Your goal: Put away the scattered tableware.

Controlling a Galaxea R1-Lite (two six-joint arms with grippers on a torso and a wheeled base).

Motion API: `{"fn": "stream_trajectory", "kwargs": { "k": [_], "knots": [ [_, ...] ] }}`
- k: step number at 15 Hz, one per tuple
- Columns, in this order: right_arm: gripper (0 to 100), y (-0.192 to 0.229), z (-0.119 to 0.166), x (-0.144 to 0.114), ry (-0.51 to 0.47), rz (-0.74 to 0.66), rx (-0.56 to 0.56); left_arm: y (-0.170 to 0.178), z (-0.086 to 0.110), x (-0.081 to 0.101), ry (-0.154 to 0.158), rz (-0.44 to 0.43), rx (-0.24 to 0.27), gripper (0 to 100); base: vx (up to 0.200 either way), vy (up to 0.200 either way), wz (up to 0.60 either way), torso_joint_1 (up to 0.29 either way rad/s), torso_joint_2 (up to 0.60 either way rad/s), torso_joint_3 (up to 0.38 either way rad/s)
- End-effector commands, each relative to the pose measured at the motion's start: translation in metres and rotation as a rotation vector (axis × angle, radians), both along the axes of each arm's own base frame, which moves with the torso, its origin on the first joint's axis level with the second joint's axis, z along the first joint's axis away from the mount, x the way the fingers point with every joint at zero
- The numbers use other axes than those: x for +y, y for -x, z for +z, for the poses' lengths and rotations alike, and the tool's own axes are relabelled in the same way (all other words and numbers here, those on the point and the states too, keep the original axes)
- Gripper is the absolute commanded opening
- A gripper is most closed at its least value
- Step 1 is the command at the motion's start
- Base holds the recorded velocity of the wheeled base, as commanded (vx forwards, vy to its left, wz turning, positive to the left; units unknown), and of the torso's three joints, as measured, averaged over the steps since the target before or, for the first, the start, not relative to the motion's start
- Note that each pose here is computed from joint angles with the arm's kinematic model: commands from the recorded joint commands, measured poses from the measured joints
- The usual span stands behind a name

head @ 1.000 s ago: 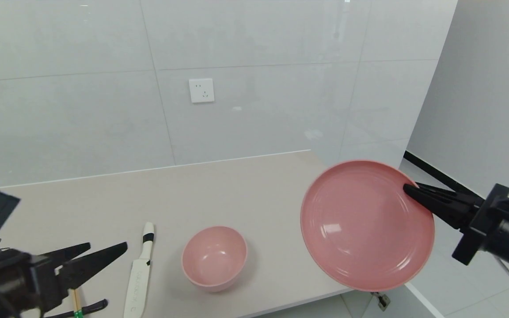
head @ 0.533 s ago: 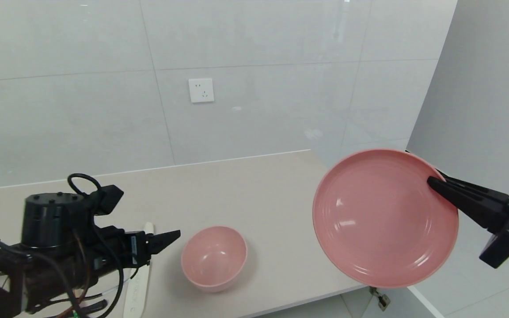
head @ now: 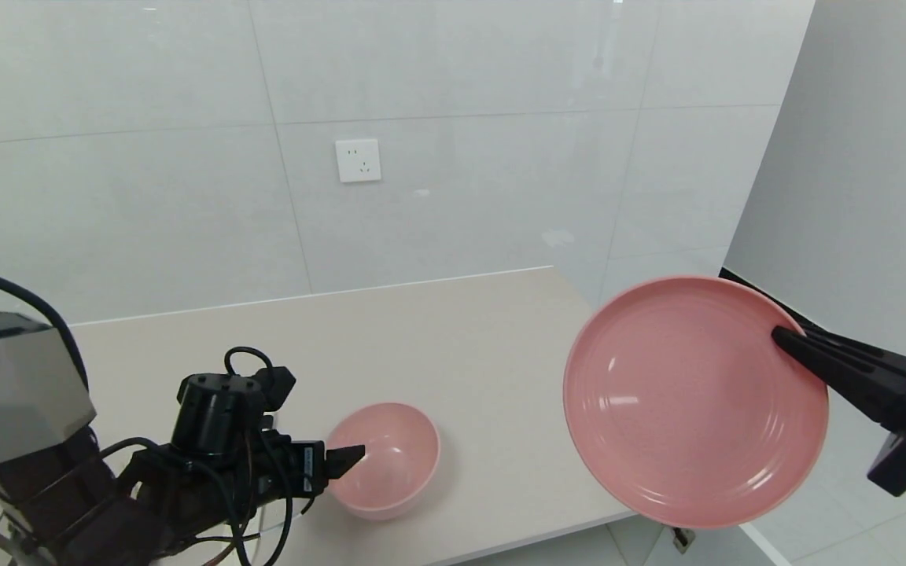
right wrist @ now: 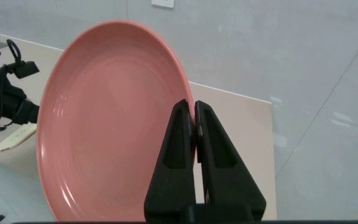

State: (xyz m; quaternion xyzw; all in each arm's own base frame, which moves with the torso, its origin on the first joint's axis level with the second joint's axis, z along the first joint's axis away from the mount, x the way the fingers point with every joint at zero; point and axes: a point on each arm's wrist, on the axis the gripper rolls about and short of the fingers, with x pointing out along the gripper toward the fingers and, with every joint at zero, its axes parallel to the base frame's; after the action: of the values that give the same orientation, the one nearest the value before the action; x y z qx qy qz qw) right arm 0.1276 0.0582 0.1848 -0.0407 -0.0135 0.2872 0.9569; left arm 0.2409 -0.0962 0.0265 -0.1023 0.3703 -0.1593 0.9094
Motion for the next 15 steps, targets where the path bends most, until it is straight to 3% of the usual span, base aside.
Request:
{"fn": "stream_trajectory", "kwargs": {
  "k": [1, 7, 8, 12, 15],
  "knots": [
    [0, 0.0, -0.001, 0.0, 0.001, 0.001, 0.002, -0.007, -0.012, -0.004, 0.004, 0.01, 0.033, 100, 0.0, 0.0, 0.0, 0.0, 0.0, 0.0],
    [0, 0.006, -0.01, -0.003, 0.012, 0.0, 0.026, -0.015, -0.023, -0.007, 0.008, 0.025, 0.057, 100, 0.0, 0.0, 0.0, 0.0, 0.0, 0.0],
    [0, 0.007, -0.01, -0.003, 0.012, -0.002, 0.022, -0.016, -0.023, -0.007, 0.014, 0.037, 0.053, 0, 0.0, 0.0, 0.0, 0.0, 0.0, 0.0],
    [0, 0.009, -0.008, -0.005, 0.007, -0.013, 0.011, -0.014, -0.019, -0.007, 0.029, 0.044, -0.011, 0, 0.0, 0.0, 0.0, 0.0, 0.0, 0.0],
    [0, 0.019, -0.008, -0.011, -0.005, -0.026, -0.015, -0.002, -0.005, -0.001, 0.074, 0.07, -0.172, 0, 0.0, 0.0, 0.0, 0.0, 0.0, 0.0]
  ]
}}
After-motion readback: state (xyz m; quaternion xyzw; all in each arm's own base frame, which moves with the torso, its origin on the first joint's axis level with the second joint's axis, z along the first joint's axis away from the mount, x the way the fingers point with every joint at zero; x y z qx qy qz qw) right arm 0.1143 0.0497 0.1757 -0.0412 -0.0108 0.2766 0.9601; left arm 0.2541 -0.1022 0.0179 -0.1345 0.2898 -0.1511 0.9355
